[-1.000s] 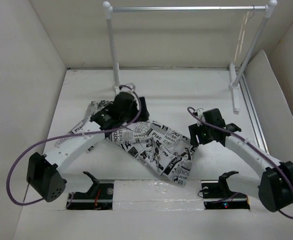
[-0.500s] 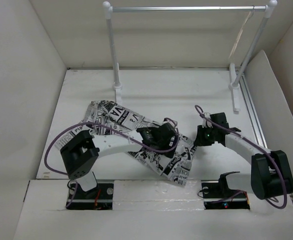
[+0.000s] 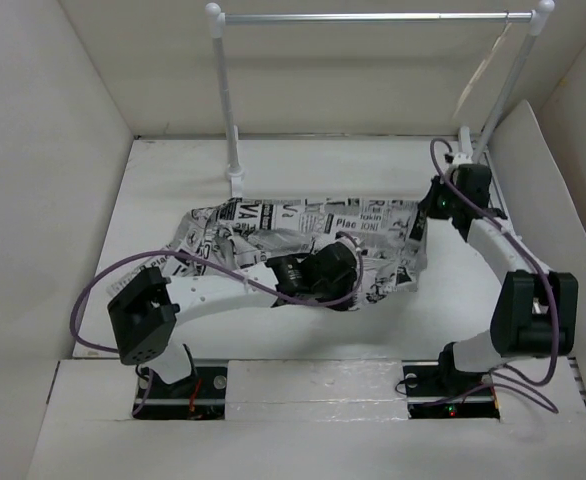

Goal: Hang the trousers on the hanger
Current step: Flatten out the trousers at the center of the board.

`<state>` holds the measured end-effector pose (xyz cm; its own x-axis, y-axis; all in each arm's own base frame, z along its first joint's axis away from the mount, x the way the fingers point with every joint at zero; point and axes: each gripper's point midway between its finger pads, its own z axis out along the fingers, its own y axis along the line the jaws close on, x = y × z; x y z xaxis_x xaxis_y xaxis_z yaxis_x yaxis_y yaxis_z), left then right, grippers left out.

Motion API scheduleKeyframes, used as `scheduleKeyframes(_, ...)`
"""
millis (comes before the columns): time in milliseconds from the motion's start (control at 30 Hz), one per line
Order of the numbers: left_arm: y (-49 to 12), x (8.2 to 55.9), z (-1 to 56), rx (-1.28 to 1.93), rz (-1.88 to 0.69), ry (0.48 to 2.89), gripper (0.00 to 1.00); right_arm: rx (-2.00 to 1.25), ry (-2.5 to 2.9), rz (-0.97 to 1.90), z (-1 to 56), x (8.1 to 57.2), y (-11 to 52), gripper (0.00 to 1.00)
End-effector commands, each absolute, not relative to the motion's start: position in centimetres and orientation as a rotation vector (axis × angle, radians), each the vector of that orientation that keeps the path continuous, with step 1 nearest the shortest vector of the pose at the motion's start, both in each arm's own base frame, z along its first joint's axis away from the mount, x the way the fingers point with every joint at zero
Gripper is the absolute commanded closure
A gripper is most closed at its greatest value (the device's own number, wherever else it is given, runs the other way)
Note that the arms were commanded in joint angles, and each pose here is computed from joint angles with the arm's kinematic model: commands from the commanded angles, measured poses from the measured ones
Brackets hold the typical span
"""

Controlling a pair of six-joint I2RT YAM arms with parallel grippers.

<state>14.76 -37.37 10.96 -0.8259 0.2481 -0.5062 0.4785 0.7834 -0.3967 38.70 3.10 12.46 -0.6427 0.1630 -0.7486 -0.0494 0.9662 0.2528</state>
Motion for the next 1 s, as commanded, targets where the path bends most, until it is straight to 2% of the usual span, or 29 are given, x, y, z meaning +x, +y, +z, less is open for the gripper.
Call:
scheduleKeyframes(0, -42.5, 10.1, 15.5, 0.624, -1.081, 2.491, 1.0, 0.186, 1.996, 0.035, 18.0, 46.4, -3.1, 0.98)
scheduleKeyframes(33, -44.1, 9.4, 16.8, 0.661, -1.137, 2.457, 1.0, 0.23, 1.958, -0.024, 19.5, 47.7, -4.4, 0.76)
scheduleKeyframes(67, -45.2, 8.7, 14.9, 0.724, -1.106, 2.49, 1.0, 0.244, 1.959, -0.034, 19.4, 48.4, -5.1, 0.57)
scheduleKeyframes(100, -47.2, 8.3, 16.8, 0.775, -1.157, 2.451, 0.92, 0.252, 1.964, -0.025, 19.2, 48.9, -5.7, 0.4)
scheduleKeyframes(133, -48.1, 7.0, 16.5, 0.85, -1.147, 2.453, 0.85, 0.22, 2.017, 0.038, 18.6, 49.2, -4.9, 0.29)
scheduleKeyframes(167, -48.4, 6.5, 14.5, 0.936, -1.076, 2.481, 0.81, 0.209, 2.029, 0.059, 18.6, 49.1, -4.6, 0.28)
scheduleKeyframes(200, -49.1, 6.5, 15.0, 0.957, -1.062, 2.451, 0.71, 0.191, 2.042, 0.084, 18.5, 48.5, -4.0, 0.26)
scheduleKeyframes(233, -49.9, 6.7, 16.3, 0.966, -1.061, 2.408, 0.43, 0.161, 2.012, 0.116, 20.4, 47.4, -3.3, 0.24)
scheduleKeyframes(267, -49.6, 7.0, 16.8, 0.958, -1.043, 2.393, 0.31, 0.16, 2.041, 0.128, 19.3, 45.7, -2.9, 0.24)
scheduleKeyframes(300, -49.5, 7.8, 17.3, 0.932, -1.015, 2.368, 0.15, 0.151, 2.039, 0.138, 19.5, 44.5, -2.3, 0.24)
scheduleKeyframes(333, -48.9, 9.4, 19.1, 0.862, -1.054, 2.32, 0.07, 0.155, 2.038, 0.171, 19.6, 40.5, -1.1, 0.26)
scheduleKeyframes(367, -48.9, 9.4, 19.1, 0.861, -1.055, 2.32, 0.07, 0.155, 2.038, 0.172, 19.6, 40.4, -1.1, 0.26)
scheduleKeyframes(433, -48.2, 9.7, 19.3, 0.839, -1.1, 2.327, 0.07, 0.128, 2.056, 0.216, 19.0, 37.7, 0.6, 0.35)
scheduleKeyframes(467, -47.8, 10.0, 20.9, 0.804, -1.115, 2.285, 0.08, 0.113, 2.025, 0.22, 20.0, 36.1, 1.1, 0.41)
scheduleKeyframes(500, -47.2, 11.5, 20.9, 0.737, -1.036, 2.267, 0.13, 0.111, 2.078, 0.234, 17.7, 34.3, 1.6, 0.51)
scheduleKeyframes(533, -46.3, 12.7, 21.2, 0.657, -0.973, 2.257, 0.15, 0.08, 2.103, 0.269, 17.0, 33.0, 2.6, 0.84)
scheduleKeyframes(567, -44.6, 14.1, 22.0, 0.557, -0.899, 2.254, 0.18, 0.062, 2.119, 0.283, 16.2, 32.0, 3.1, 0.99)
scheduleKeyframes(600, -42.0, 17.5, 21.1, 0.396, -0.746, 2.252, 0.28, 0.039, 2.141, 0.305, 15.0, 30.4, 3.6, 1.0)
scheduleKeyframes(700, -35.3, 22.0, 20.4, 0.022, -0.624, 2.303, 0.31, -0.085, 2.18, 0.417, 13.2, 27.9, 6.2, 1.0)
scheduleKeyframes(733, -30.6, 24.9, 17.5, -0.155, -0.52, 2.345, 0.31, -0.121, 2.211, 0.465, 12.1, 26.8, 7.1, 1.0)
scheduleKeyframes(767, -28.4, 26.0, 18.8, -0.298, -0.576, 2.305, 0.3, -0.173, 2.211, 0.502, 12.0, 26.2, 8.4, 1.0)
scheduleKeyframes(800, -25.7, 26.1, 16.4, -0.364, -0.535, 2.335, 0.3, -0.199, 2.217, 0.527, 11.7, 25.6, 9.1, 0.98)
scheduleKeyframes(833, -22.3, 28.1, 16.4, -0.498, -0.502, 2.288, 0.29, -0.21, 2.233, 0.523, 11.5, 25.0, 9.4, 0.8)
scheduleKeyframes(867, -20.2, 28.5, 18.2, -0.579, -0.535, 2.208, 0.28, -0.245, 2.252, 0.524, 11.2, 24.4, 10.1, 0.7)
scheduleKeyframes(900, -17.9, 28.6, 17.1, -0.647, -0.489, 2.193, 0.26, -0.244, 2.273, 0.503, 11.0, 24.2, 10.0, 0.51)
scheduleKeyframes(967, -12.7, 29.8, 18.1, -0.806, -0.461, 2.085, 0.24, -0.226, 2.321, 0.426, 9.9, 24.0, 9.0, 0.39)
